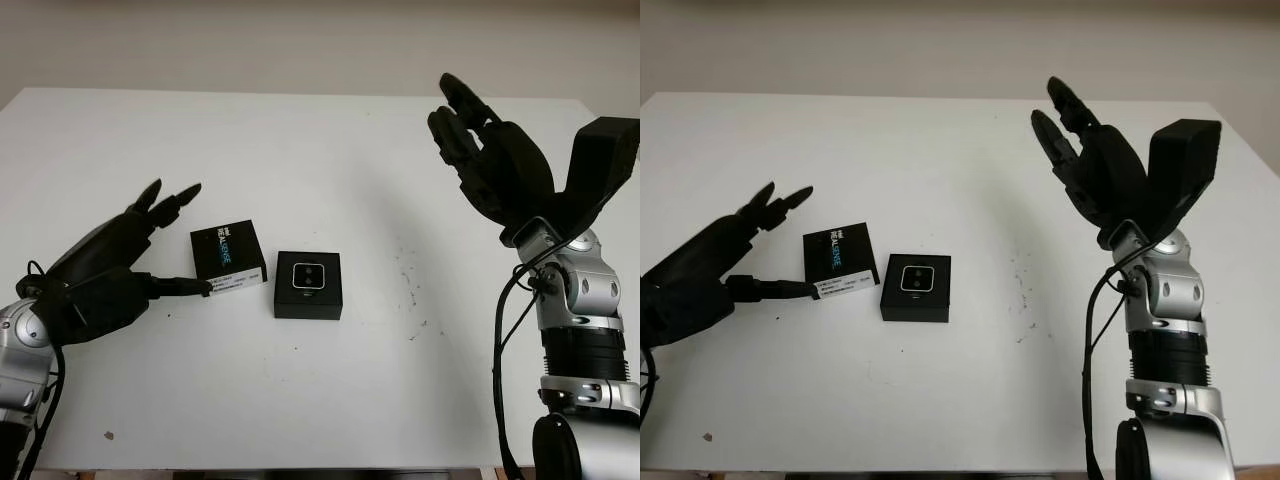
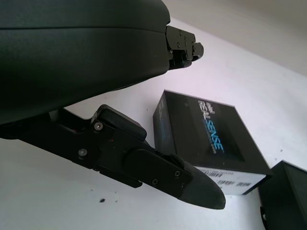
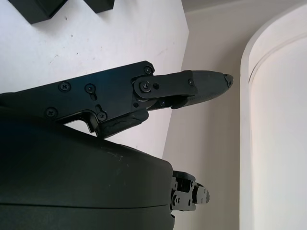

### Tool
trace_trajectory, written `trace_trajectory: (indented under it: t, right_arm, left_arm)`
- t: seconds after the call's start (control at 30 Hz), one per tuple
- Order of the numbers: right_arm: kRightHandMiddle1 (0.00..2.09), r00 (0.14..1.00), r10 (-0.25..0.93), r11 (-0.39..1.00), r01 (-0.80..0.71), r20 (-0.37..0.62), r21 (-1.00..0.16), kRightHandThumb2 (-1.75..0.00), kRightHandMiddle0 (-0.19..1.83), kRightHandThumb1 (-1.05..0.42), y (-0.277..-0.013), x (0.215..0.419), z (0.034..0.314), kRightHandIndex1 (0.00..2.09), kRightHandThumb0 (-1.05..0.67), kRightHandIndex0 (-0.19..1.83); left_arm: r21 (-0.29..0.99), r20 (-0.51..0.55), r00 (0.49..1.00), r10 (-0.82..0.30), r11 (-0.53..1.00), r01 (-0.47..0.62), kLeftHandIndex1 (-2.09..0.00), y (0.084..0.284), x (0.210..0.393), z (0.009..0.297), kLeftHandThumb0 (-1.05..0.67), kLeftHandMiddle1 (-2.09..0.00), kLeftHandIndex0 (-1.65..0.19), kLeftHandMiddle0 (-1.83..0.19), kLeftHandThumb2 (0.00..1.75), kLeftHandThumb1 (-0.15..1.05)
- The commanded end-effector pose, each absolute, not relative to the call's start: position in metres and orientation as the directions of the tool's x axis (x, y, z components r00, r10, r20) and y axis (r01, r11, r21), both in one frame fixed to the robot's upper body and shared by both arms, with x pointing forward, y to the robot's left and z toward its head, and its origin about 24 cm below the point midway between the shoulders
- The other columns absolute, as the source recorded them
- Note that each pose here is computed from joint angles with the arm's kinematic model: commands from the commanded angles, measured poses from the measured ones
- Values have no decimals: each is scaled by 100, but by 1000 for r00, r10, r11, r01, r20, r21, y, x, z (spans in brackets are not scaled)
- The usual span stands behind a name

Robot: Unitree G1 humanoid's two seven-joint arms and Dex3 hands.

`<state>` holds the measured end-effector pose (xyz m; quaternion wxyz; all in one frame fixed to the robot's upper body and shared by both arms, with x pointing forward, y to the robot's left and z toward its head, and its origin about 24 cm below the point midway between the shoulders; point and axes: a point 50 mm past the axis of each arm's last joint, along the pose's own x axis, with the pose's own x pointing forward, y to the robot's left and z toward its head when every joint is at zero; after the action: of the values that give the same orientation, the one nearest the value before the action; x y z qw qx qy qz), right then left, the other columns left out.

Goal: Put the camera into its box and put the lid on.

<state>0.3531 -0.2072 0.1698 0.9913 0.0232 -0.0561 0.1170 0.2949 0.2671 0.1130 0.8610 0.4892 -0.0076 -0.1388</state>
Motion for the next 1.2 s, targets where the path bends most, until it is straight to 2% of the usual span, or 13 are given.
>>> trace_trajectory:
  t: [0.0,0.23,0.43,0.67,0.97,1.17]
  right_arm:
    - [9,965,233,971,-237,118,23,-25,-11,-105,-207,352,171,6,-69,-10]
    - [11,973,215,976,-217,80,16,-24,-8,-105,-206,350,163,5,-68,-11]
    - [12,970,232,972,-233,76,4,-27,-7,-105,-203,350,162,6,-66,-10]
    - [12,969,237,971,-238,74,3,-28,-9,-105,-202,350,161,6,-67,-10]
    - [14,972,227,974,-227,67,-4,-28,-7,-105,-202,348,160,6,-67,-9]
    - [17,971,233,972,-233,56,-8,-27,-5,-105,-203,347,160,6,-67,-9]
  left_arm:
    - [848,-112,957,-268,476,233,-2,261,302,114,-83,-2,9,7,5,90]
    - [848,-124,941,-313,459,265,-2,248,311,110,-90,-3,15,13,6,94]
    - [865,-101,939,-330,437,246,-6,240,318,112,-81,-7,9,9,5,94]
    - [894,-111,932,-346,374,246,-7,238,328,114,-82,-7,5,5,5,94]
    - [892,-131,911,-391,354,280,-8,229,328,115,-71,-7,-1,0,5,90]
    - [920,-190,887,-421,237,311,-7,227,329,114,-69,-6,-2,-1,5,91]
